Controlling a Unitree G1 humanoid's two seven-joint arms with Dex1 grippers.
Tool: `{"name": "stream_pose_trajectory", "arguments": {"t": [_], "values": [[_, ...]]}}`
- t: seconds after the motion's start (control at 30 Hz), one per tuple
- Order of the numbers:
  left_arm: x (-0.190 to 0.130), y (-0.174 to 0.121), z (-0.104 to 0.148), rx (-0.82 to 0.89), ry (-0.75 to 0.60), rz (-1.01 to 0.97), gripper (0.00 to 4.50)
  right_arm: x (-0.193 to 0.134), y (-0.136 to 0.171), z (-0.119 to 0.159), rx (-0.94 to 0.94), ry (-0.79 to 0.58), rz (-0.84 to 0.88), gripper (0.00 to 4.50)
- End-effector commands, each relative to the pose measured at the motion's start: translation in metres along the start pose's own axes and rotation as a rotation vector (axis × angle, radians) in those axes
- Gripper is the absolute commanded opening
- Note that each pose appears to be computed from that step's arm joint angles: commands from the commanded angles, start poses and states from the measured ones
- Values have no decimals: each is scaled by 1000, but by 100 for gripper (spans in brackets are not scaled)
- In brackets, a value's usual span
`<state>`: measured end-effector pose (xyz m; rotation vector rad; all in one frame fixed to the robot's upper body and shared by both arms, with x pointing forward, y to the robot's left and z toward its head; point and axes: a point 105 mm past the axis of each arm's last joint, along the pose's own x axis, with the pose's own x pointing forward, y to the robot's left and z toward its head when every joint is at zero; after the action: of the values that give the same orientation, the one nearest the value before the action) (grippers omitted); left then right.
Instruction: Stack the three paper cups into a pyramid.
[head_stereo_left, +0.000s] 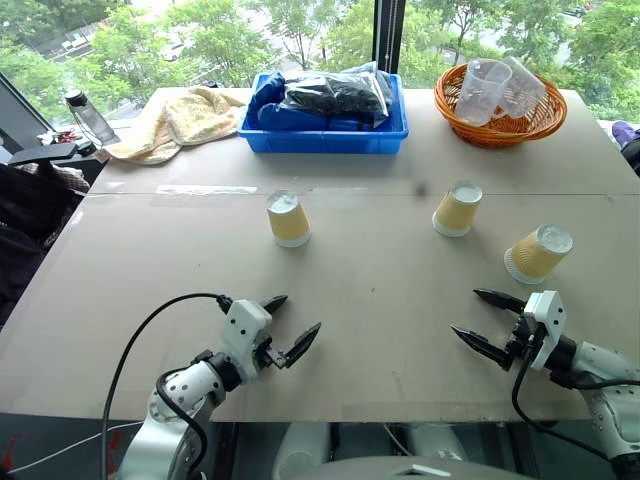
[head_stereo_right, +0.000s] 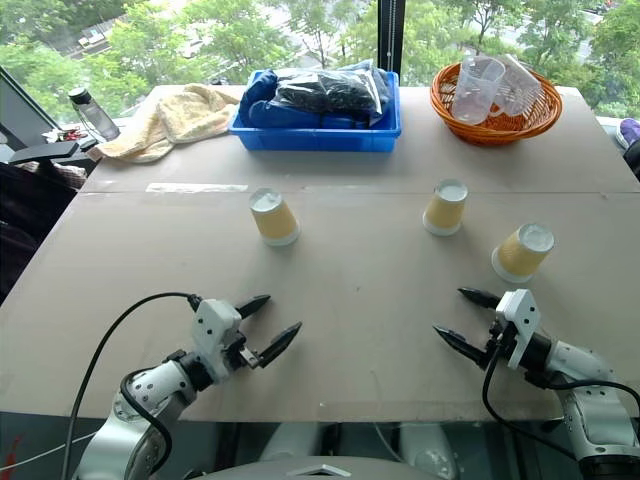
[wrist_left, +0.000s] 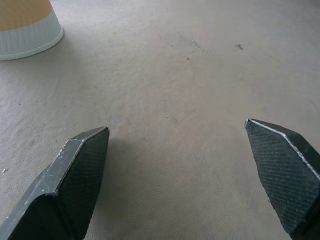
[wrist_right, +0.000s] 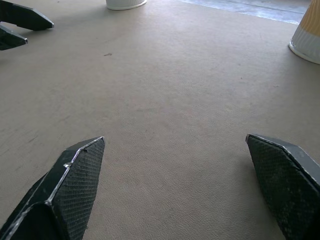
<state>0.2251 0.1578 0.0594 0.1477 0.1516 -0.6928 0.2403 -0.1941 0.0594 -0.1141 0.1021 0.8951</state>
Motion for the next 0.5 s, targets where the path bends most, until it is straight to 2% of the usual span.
{"name": "stream_pose_trajectory", "arguments": {"t": [0.03,0.27,0.5], "values": [[0,0,6,20,-27,-1,447,-4,-5,9,-37,-19,-8,450],[2,10,20,8,-104,46,447,-4,-1,14,-30,-43,1,450],[20,68,58,29,-249,360,447,1,7,44,-38,-141,56,450]]}}
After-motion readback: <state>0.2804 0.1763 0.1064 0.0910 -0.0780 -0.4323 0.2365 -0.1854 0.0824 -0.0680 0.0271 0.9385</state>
